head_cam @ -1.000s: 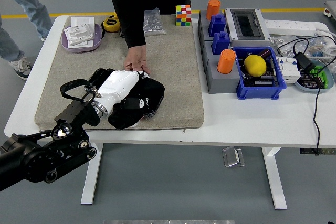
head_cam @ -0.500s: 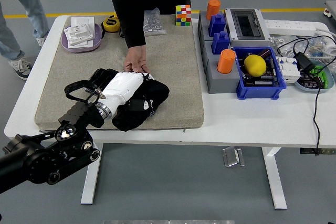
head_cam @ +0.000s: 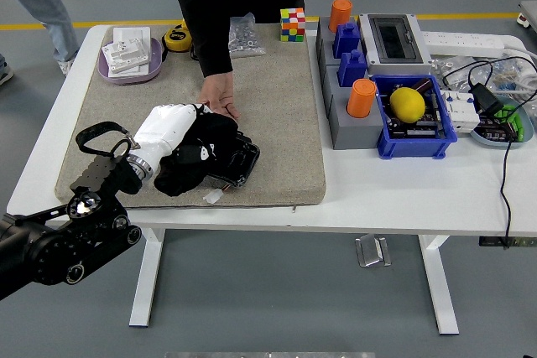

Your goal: Pick the rag up,wipe the panel,place it on the desk

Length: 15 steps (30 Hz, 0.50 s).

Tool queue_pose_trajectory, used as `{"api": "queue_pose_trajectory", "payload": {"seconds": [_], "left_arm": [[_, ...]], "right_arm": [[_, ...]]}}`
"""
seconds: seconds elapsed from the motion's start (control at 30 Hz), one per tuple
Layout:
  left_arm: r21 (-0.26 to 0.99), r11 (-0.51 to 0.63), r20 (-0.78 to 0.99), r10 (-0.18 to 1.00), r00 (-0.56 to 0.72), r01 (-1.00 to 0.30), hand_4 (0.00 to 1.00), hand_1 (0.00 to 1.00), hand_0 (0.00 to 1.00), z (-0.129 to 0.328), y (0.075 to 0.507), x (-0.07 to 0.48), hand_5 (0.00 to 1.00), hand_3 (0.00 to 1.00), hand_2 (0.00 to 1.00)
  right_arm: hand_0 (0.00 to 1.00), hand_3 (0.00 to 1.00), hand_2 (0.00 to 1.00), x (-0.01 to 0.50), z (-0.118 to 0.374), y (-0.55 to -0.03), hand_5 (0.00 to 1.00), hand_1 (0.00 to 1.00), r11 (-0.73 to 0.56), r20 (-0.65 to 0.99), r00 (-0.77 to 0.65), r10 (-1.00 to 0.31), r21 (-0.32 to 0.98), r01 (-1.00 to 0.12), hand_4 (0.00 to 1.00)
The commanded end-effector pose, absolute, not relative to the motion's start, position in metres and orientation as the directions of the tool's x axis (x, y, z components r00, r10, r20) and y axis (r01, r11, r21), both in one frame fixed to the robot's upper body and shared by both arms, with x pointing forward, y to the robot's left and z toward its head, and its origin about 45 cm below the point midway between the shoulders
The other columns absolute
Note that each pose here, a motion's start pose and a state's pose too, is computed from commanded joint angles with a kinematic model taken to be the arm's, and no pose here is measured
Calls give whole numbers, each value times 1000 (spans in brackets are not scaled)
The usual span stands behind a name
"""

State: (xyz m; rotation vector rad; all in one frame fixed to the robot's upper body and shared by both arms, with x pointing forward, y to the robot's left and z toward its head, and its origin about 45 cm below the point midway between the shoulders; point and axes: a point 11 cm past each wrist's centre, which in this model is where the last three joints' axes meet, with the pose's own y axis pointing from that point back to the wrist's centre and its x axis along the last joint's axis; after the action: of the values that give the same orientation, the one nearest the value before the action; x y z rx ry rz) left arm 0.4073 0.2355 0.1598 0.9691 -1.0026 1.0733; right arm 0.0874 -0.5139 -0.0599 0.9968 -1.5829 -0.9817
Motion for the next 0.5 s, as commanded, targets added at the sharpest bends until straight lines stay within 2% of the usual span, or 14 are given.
{"api": "queue_pose_trajectory", "payload": {"seconds": [0.5], "left_arm": [[95,79,972,206,110,-992,318,201,209,167,282,418,2,384,494]], "right_arm": [[718,580,666,87,-60,-514,534,608,334,309,-180,-934,933,-136,975]]}}
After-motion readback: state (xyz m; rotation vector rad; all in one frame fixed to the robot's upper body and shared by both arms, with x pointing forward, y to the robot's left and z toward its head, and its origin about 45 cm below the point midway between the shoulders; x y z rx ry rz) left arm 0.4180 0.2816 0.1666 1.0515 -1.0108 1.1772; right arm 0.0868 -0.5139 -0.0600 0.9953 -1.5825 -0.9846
